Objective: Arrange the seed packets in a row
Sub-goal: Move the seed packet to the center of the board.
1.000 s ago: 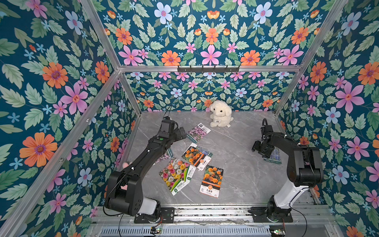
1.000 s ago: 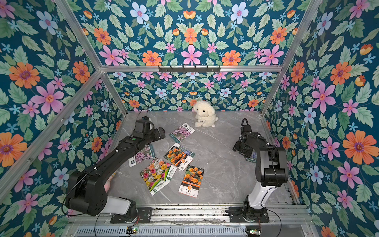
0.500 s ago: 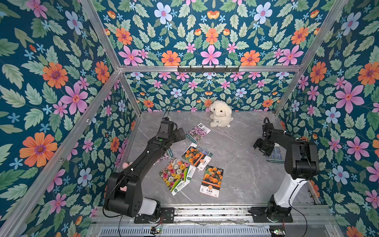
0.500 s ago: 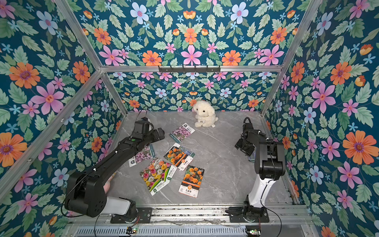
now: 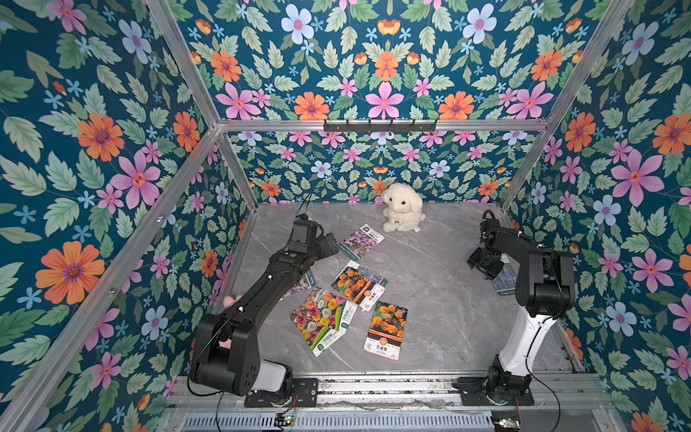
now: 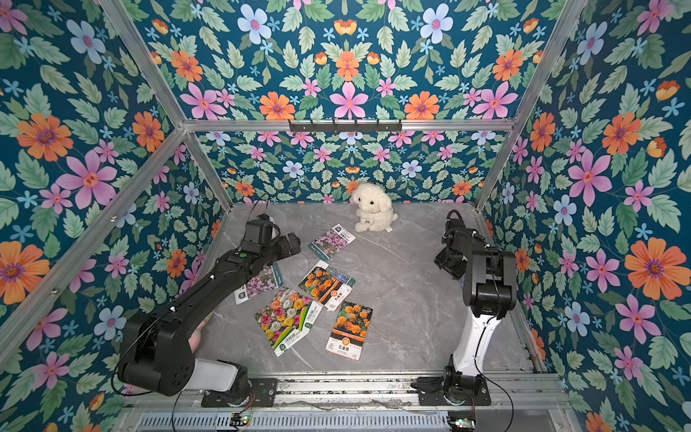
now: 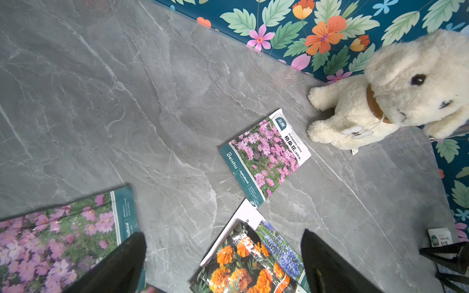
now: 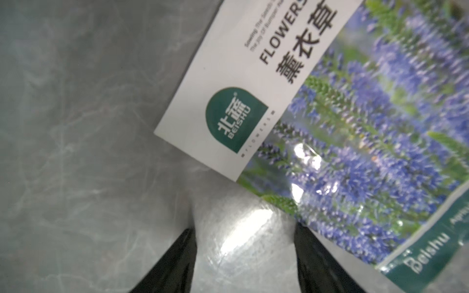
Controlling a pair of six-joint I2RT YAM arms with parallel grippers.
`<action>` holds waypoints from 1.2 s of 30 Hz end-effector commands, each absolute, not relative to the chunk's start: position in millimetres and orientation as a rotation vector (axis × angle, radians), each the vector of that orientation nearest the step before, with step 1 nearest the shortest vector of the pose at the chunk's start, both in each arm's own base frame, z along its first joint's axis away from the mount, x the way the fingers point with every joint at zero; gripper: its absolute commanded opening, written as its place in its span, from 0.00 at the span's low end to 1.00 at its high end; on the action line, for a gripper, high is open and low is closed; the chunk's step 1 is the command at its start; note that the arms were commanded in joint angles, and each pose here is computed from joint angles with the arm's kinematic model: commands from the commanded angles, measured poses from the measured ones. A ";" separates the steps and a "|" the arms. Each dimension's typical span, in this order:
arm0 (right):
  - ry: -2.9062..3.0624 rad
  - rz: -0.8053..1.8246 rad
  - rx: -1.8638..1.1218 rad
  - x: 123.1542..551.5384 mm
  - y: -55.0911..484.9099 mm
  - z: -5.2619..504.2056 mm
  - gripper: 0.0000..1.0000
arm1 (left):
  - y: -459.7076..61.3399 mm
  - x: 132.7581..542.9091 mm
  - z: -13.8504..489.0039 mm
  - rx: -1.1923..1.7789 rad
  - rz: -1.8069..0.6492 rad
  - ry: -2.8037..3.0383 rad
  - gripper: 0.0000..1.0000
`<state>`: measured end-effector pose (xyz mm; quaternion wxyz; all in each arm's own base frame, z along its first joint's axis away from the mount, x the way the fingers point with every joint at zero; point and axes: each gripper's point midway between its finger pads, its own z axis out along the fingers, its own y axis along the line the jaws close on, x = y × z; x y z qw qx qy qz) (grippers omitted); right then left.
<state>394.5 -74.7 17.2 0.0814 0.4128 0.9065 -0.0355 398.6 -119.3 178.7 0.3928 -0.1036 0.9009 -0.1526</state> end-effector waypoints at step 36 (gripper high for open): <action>2.664 0.020 1.045 399.4 -62.0 96.2 0.67 | -123.9 393.7 174.0 -0.266 -0.435 2.300 1.00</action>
